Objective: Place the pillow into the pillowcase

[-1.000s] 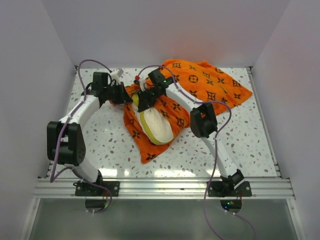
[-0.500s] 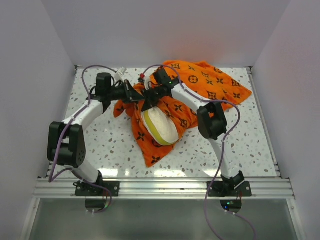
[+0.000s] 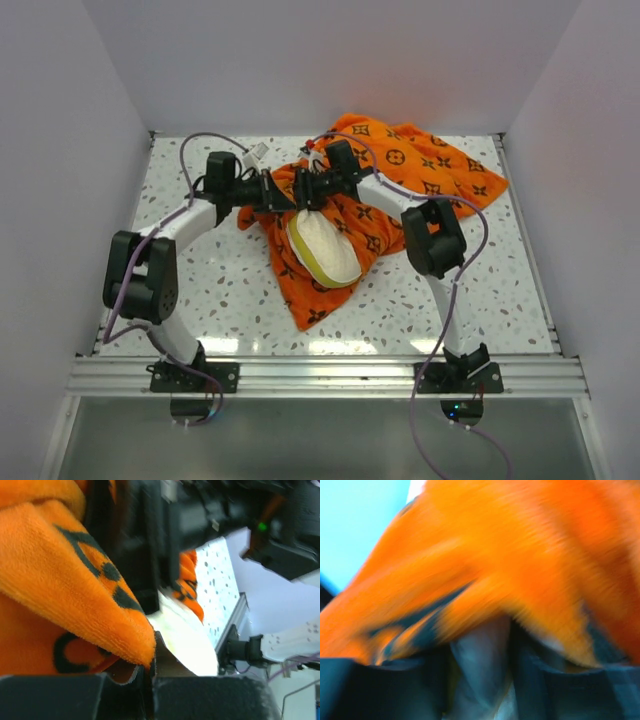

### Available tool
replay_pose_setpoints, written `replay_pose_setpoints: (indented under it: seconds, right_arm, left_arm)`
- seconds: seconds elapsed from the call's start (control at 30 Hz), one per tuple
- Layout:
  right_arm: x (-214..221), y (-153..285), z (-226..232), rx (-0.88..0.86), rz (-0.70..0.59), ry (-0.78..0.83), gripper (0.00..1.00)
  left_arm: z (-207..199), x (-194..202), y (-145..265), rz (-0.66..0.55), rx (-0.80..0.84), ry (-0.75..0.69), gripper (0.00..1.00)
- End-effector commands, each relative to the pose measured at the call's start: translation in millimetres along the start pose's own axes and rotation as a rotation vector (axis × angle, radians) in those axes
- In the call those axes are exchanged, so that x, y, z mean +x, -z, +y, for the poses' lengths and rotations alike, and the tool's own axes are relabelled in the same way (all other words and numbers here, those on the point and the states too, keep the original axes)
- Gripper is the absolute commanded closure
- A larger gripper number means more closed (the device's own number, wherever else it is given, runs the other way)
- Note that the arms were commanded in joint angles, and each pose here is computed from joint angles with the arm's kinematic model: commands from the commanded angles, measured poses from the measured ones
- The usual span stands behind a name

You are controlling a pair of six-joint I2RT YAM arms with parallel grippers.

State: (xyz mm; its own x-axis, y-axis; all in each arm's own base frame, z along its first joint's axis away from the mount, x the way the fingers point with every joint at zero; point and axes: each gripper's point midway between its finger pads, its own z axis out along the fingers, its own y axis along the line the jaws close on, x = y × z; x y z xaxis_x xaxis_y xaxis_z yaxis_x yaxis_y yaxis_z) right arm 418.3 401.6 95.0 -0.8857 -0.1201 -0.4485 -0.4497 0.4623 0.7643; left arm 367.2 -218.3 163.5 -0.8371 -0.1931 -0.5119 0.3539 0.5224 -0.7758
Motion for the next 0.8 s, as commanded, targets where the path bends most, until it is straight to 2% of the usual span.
replay_pose_setpoints:
  seconds: [0.0,0.03,0.07,0.2,0.27,0.33,0.37,0.57,0.6,0.77]
  right_arm:
    - [-26,39,12,0.031,-0.053,0.078,0.49]
    - [-19,47,15,0.047,-0.026,0.096,0.48]
    - [-13,54,11,0.074,0.000,0.171,0.47]
    - [16,96,7,0.206,0.093,0.236,0.38]
    - [19,114,18,0.221,0.108,0.295,0.31]
    - [28,126,24,0.230,0.151,0.314,0.19]
    - [29,132,29,0.228,0.156,0.345,0.10]
    - [63,146,17,0.259,0.332,0.374,0.07]
    - [74,143,14,0.264,0.380,0.361,0.06]
    - [89,106,1,0.292,0.438,0.371,0.01]
  left_arm:
    - [16,-5,-21,0.092,-0.009,-0.053,1.00]
    - [45,-6,-30,0.100,-0.089,-0.046,1.00]
    - [48,-20,-33,0.086,-0.098,-0.062,1.00]
    - [92,-30,-34,0.078,-0.213,-0.030,1.00]
    - [104,-34,-36,0.065,-0.246,-0.030,1.00]
    - [111,-37,-37,0.060,-0.263,-0.038,1.00]
    - [111,-41,-37,0.054,-0.262,-0.044,1.00]
    - [98,-42,-39,0.061,-0.189,-0.061,1.00]
    - [92,-43,-39,0.056,-0.161,-0.058,1.00]
    - [53,-44,-33,0.039,-0.002,-0.079,1.00]
